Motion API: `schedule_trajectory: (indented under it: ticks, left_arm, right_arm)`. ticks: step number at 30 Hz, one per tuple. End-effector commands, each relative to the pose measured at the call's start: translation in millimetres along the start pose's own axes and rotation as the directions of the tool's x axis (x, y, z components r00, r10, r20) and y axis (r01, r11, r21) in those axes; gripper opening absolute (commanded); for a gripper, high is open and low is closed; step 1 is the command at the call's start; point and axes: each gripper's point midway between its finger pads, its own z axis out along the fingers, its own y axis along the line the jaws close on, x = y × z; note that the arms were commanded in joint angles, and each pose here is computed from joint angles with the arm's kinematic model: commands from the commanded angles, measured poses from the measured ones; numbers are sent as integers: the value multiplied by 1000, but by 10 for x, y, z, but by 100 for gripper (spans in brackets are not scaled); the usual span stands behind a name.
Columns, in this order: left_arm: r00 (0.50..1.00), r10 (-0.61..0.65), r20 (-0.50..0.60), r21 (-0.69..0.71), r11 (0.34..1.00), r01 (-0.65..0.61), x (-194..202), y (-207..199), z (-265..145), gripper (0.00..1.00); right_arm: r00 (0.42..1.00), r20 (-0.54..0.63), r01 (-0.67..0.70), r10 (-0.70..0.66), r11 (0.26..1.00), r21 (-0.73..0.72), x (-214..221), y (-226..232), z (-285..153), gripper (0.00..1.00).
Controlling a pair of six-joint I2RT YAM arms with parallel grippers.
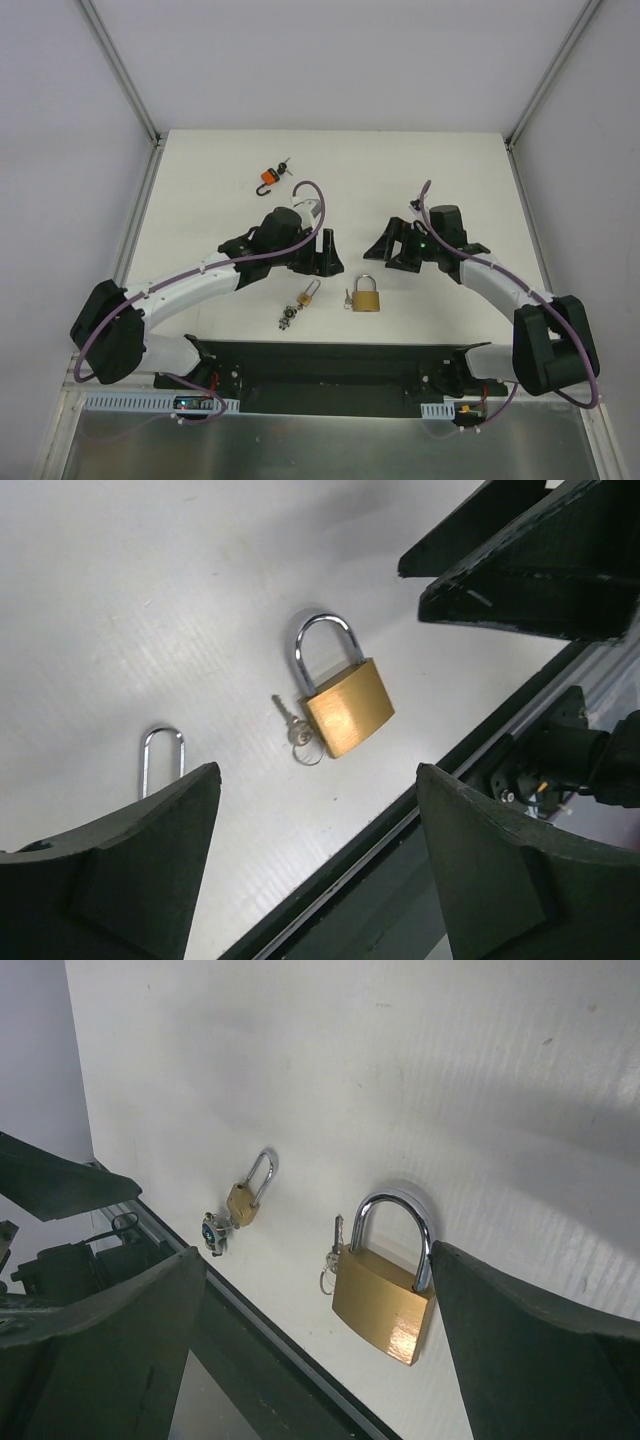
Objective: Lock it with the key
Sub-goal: Pick up the lock from the center of the board.
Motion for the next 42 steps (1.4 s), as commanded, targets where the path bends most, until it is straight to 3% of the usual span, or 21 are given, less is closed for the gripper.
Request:
schedule_trajectory:
  ticks: [1,6,10,25,42]
  left_arm:
    - [998,62,20,-151,987,-58,-45,214,-308,79]
    - [996,88,-23,-310,946,-91,42,517,-482,80]
    - [991,102,-86,-358,925,-126,150,658,-461,79]
    - [945,84,-317,-354,914,-200,594,838,-137,70]
    - [901,31,-433,-414,881,-230,1005,1054,149,50]
  right_arm:
    - [998,50,30,-27,998,-58,-182,244,-124,99]
    - [998,52,33,-29,997,-76,-207,298,-130,97]
    - [998,51,32,-27,996,-83,-234,326,-125,97]
    - [1000,29,11,-9,997,-83,-203,288,-84,97]
    - [1000,12,-15,16,996,-85,-163,236,-66,97]
